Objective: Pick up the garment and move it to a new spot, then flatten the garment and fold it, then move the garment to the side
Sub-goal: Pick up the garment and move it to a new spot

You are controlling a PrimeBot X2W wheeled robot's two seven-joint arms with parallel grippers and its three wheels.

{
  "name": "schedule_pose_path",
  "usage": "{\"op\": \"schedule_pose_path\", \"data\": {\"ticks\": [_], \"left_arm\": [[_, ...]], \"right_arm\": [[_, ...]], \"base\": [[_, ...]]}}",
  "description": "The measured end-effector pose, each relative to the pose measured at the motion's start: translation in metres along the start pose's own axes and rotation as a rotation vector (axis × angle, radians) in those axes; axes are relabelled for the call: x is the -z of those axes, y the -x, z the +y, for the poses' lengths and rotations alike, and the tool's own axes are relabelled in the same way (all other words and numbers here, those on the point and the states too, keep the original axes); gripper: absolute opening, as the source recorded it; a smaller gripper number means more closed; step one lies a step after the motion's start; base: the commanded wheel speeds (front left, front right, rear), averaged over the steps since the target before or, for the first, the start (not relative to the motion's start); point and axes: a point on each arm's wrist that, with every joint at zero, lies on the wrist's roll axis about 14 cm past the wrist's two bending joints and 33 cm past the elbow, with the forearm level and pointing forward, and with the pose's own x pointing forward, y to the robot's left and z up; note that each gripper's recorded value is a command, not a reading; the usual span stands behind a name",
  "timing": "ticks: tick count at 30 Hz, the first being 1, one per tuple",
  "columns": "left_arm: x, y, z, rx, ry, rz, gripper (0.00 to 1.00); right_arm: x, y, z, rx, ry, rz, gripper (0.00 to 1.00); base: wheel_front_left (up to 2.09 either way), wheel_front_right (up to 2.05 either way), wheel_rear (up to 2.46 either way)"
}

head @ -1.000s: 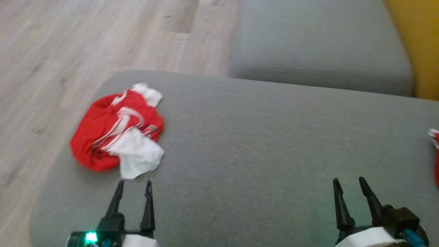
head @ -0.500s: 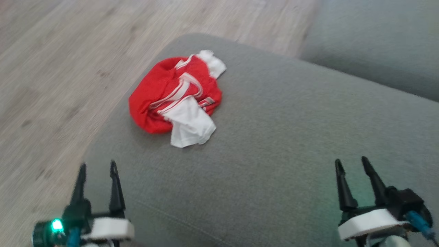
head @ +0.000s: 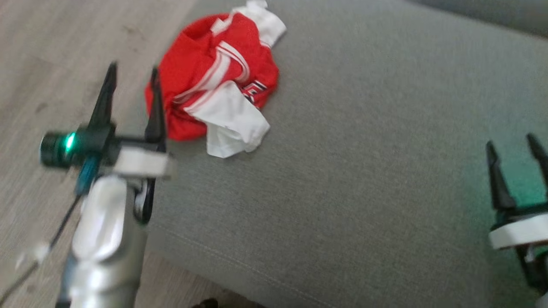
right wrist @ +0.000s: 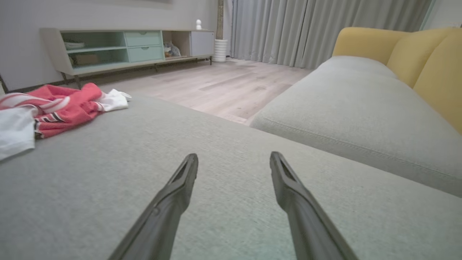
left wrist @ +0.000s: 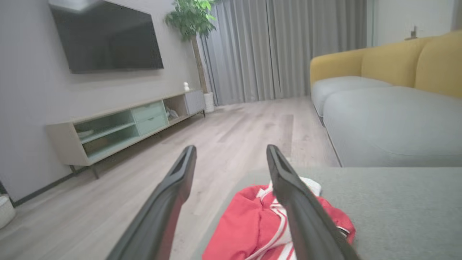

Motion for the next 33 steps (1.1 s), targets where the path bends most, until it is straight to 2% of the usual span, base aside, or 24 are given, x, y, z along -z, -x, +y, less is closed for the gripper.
{"op": "schedule_pose_path", "data": {"ticks": [5, 9, 16, 20, 22, 23, 24, 28, 33], "left_arm": [[0.046, -0.051, -0.034, 0.104, -0.028, 0.19, 1.0], [0.092, -0.072, -0.056, 0.148, -0.036, 0.393, 1.0], [0.158, -0.07, -0.084, 0.186, -0.035, 0.632, 1.0], [0.179, -0.064, -0.103, 0.226, -0.004, 0.685, 1.0], [0.18, -0.068, -0.109, 0.24, 0.011, 0.684, 0.53], [0.179, -0.069, -0.112, 0.249, 0.013, 0.676, 0.33], [0.177, -0.07, -0.114, 0.258, 0.015, 0.665, 0.0], [0.162, -0.073, -0.123, 0.289, 0.024, 0.588, 0.0], [0.101, -0.095, -0.135, 0.375, -0.05, 0.376, 0.0]], "right_arm": [[0.028, -0.001, -0.031, 0.042, 0.012, 0.05, 1.0], [0.045, -0.004, -0.047, 0.064, 0.009, 0.071, 1.0], [0.056, -0.006, -0.068, 0.111, 0.003, 0.067, 1.0], [0.059, -0.002, -0.078, 0.137, 0.003, 0.066, 1.0], [0.059, -0.001, -0.081, 0.147, 0.002, 0.065, 1.0], [0.058, -0.001, -0.081, 0.15, 0.002, 0.064, 1.0], [0.058, -0.001, -0.082, 0.153, 0.002, 0.063, 1.0], [0.054, 0.002, -0.083, 0.168, -0.003, 0.063, 1.0], [0.034, 0.014, -0.063, 0.182, -0.046, 0.04, 1.0]], "base": [[0.0, 0.0, 0.0], [0.0, 0.0, 0.0], [0.0, 0.0, 0.0], [0.0, 0.0, 0.0], [0.0, 0.0, 0.0], [0.0, 0.0, 0.0], [0.0, 0.0, 0.0], [0.0, 0.0, 0.0], [0.0, 0.0, 0.0]]}}
